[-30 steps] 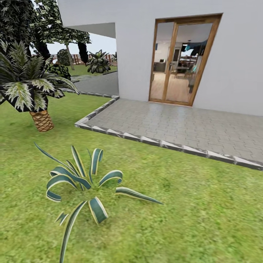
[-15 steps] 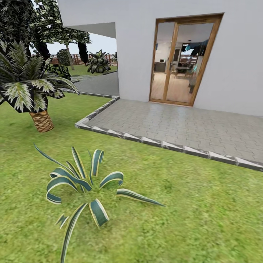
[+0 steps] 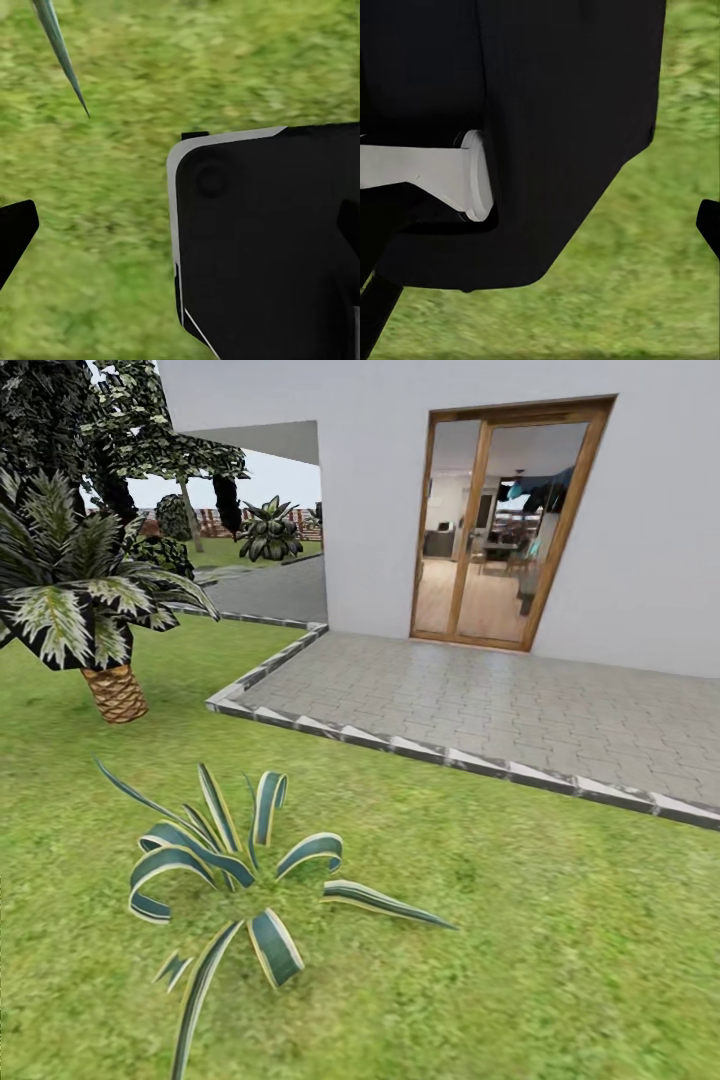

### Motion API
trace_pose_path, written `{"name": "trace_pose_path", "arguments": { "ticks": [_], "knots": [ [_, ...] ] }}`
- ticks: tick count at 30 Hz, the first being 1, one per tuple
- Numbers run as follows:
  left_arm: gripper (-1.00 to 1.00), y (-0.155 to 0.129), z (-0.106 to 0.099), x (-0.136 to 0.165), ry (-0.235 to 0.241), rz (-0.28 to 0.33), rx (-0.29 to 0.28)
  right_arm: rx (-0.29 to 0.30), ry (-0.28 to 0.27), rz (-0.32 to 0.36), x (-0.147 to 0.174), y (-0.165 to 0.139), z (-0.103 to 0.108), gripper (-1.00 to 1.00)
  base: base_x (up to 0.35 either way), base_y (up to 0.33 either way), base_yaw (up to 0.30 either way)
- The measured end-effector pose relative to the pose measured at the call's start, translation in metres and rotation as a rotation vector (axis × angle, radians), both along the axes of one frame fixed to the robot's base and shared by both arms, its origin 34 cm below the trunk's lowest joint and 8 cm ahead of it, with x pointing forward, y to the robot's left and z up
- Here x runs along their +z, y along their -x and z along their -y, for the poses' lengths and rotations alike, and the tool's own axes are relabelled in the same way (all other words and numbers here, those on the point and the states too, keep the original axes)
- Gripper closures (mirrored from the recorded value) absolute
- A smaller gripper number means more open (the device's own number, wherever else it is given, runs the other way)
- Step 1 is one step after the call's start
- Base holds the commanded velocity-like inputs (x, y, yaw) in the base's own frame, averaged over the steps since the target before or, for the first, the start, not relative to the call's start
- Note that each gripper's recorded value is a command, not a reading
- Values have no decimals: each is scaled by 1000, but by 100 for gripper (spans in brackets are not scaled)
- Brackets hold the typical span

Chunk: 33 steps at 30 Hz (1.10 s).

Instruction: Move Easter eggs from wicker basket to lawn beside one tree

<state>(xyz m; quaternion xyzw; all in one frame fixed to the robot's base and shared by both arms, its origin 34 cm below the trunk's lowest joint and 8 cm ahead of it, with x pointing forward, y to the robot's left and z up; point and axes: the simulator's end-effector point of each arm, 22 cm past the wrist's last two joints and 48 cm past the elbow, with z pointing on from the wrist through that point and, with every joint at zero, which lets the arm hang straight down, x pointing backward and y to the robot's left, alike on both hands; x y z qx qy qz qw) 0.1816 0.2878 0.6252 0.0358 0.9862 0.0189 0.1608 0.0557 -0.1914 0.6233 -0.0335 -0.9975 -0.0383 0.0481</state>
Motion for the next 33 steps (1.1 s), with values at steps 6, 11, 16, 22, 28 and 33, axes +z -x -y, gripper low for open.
{"name": "trace_pose_path", "arguments": {
  "ticks": [6, 11, 16, 22, 28, 33],
  "knots": [
    [-100, 0, 0, 0, 0, 0, 0, 0, 0, 0, 0, 0, 0, -100, 4, 92, 0],
    [-100, 0, 0, 0, 0, 0, 0, 0, 0, 0, 0, 0, 0, -100, 1, 144, 0],
    [-100, 0, 0, 0, 0, 0, 0, 0, 0, 0, 0, 0, 0, -100, 0, 55, 0],
    [-100, 0, 0, 0, 0, 0, 0, 0, 0, 0, 0, 0, 0, -100, 0, 63, 0],
    [-100, 0, 0, 0, 0, 0, 0, 0, 0, 0, 0, 0, 0, -100, 0, 29, 0],
    [-100, 0, 0, 0, 0, 0, 0, 0, 0, 0, 0, 0, 0, -100, 0, 6, 0]
  ]
}}
